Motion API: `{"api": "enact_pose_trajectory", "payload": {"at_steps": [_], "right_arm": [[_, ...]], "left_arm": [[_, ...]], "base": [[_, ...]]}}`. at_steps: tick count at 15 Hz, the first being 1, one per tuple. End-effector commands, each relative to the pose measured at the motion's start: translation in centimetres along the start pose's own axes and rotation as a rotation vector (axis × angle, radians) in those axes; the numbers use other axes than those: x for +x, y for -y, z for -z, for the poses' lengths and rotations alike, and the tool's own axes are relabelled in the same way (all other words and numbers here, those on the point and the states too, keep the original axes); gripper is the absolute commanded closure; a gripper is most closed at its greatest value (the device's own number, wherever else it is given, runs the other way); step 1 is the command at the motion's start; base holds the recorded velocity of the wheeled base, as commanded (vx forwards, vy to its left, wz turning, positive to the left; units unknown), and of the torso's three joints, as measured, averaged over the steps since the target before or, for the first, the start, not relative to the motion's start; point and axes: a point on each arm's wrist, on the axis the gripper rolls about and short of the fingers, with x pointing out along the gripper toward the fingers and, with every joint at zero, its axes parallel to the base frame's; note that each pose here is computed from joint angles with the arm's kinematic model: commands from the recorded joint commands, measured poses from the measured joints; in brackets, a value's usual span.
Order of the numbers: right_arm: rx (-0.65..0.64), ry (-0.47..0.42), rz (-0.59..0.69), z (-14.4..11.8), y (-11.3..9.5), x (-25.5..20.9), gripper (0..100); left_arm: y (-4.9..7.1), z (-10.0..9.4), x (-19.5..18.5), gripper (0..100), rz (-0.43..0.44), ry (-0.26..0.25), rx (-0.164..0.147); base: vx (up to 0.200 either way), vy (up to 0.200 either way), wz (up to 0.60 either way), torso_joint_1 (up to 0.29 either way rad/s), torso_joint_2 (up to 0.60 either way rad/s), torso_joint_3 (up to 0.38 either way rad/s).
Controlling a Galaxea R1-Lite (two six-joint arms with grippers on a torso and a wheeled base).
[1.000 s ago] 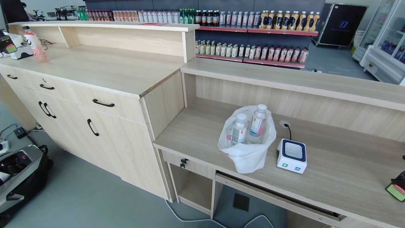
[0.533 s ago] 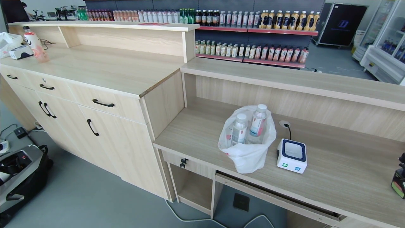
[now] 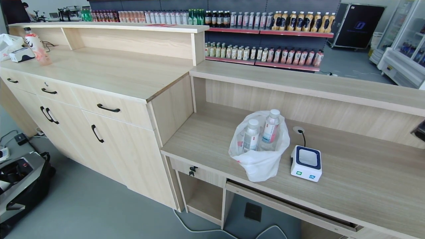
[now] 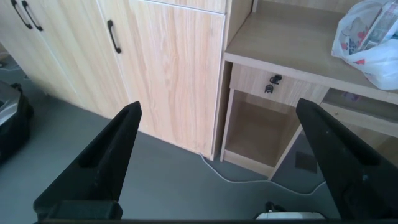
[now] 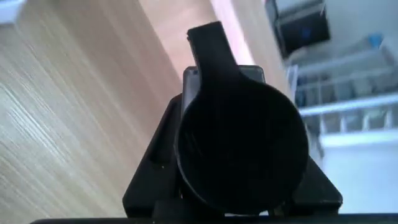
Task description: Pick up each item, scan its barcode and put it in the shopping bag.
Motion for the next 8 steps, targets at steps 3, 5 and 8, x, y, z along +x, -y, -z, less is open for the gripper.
{"api": "enact_pose_trajectory", "payload": {"at_steps": [3, 5, 8], "right_arm": [[-0.798, 0.807, -0.117, -15.7, -6.9, -6.4, 100], [-0.982, 1.002, -0.088, -18.7, -9.3, -6.4, 100], [-1.144, 1.271, 0.125, -23.1, -11.5, -7.3, 100]], "left_arm": [[0.0, 0.0, 0.0, 0, 0.0, 0.001, 0.0], [0.0, 0.0, 0.0, 0, 0.0, 0.001, 0.0], [0.0, 0.0, 0.0, 0, 0.0, 0.001, 0.0]], "base": [[0.0, 0.0, 0.0, 0.0, 0.0, 0.0], [0.0, 0.0, 0.0, 0.0, 0.0, 0.0], [0.0, 0.0, 0.0, 0.0, 0.0, 0.0]]}}
